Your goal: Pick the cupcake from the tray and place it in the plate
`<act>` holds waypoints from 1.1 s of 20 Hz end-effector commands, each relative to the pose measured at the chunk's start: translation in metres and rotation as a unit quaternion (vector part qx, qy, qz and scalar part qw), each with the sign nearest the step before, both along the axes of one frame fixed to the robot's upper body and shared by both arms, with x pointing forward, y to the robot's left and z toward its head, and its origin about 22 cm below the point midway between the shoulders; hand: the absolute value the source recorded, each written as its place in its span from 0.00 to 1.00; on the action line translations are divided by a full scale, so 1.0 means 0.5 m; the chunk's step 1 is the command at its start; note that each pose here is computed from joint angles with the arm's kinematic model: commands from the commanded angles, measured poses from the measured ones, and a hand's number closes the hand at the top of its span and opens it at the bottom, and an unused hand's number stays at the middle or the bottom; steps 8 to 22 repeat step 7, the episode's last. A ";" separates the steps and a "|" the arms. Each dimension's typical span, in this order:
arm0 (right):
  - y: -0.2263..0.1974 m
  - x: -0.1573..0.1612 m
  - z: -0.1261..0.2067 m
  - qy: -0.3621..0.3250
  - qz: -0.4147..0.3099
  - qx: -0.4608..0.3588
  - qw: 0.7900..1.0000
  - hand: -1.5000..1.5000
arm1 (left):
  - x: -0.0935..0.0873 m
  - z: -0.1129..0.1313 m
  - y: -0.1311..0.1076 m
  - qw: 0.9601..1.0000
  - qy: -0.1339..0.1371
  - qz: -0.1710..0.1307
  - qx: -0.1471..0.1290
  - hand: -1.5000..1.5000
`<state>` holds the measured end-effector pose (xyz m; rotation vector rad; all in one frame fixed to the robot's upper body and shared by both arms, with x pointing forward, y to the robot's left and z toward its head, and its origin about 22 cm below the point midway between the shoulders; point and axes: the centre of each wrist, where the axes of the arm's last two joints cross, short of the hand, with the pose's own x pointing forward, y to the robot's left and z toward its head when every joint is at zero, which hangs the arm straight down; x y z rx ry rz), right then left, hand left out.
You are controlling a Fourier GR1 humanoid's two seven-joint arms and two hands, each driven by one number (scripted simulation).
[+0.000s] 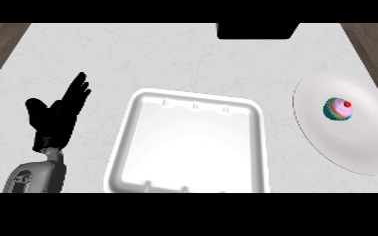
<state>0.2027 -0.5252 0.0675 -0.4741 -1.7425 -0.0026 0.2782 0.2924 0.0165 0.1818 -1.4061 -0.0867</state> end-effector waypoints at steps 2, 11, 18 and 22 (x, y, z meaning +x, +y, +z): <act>-0.054 -0.037 -0.022 0.021 -0.023 -0.015 0.999 0.00 | -0.029 0.000 0.009 1.000 0.003 -0.008 -0.007 0.50; -0.078 -0.073 -0.069 0.036 -0.006 -0.023 0.999 0.00 | -0.007 -0.001 -0.010 1.000 -0.004 -0.003 -0.016 0.50; -0.078 -0.073 -0.069 0.036 -0.006 -0.023 0.999 0.00 | -0.007 -0.001 -0.010 1.000 -0.004 -0.003 -0.016 0.50; -0.078 -0.073 -0.069 0.036 -0.006 -0.023 0.999 0.00 | -0.007 -0.001 -0.010 1.000 -0.004 -0.003 -0.016 0.50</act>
